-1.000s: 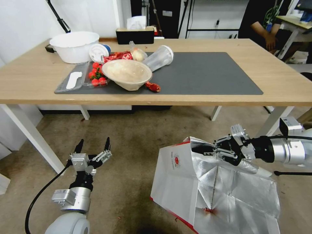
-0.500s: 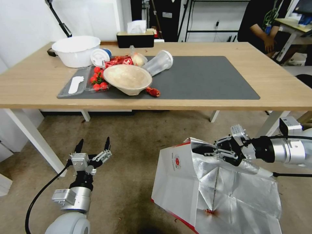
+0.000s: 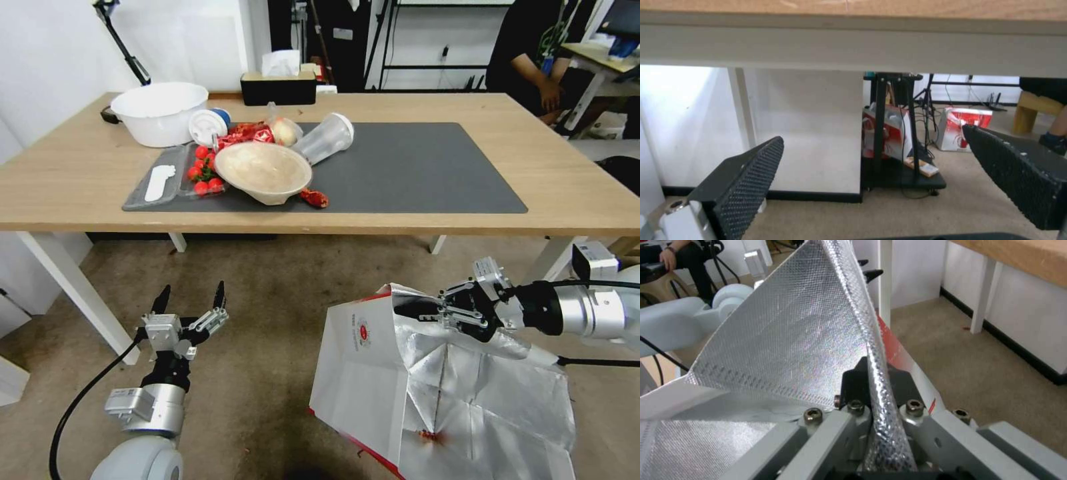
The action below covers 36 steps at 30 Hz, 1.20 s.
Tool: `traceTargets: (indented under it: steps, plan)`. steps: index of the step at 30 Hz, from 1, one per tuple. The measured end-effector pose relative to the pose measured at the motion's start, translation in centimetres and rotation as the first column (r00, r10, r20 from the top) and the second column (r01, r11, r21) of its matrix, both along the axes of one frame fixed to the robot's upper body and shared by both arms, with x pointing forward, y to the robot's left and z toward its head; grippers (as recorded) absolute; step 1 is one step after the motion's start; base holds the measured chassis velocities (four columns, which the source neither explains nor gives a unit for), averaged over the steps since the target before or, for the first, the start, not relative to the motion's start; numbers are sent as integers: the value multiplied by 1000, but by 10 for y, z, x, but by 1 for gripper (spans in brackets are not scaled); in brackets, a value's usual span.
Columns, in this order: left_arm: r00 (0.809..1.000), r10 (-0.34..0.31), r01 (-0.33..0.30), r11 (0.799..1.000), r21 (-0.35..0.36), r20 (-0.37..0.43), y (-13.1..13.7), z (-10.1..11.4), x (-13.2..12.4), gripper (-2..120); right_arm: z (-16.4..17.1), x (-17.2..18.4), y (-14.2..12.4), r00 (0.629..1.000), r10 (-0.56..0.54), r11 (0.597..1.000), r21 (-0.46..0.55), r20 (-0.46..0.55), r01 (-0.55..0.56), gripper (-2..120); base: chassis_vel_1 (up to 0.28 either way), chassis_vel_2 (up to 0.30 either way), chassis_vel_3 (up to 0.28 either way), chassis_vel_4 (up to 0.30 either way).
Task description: Pick up the food delivery bag from the floor and place it on the table.
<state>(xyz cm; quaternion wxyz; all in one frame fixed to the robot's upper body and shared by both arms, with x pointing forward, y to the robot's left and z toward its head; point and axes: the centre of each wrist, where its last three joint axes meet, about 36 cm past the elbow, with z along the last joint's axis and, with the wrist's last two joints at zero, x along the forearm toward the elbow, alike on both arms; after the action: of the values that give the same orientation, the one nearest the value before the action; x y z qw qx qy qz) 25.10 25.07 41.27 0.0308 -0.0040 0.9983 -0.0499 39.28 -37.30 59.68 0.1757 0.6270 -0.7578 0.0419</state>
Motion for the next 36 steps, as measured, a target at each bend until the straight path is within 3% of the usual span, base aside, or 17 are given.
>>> traceTargets:
  steps: [36]
  plan:
    - [1000, 5, -5, 1000, 1, 0, 1, 0, -2, 100, -2, -1, 0, 1000, -5, 1000, 10, 0, 5, 0, 0, 0, 0, 0]
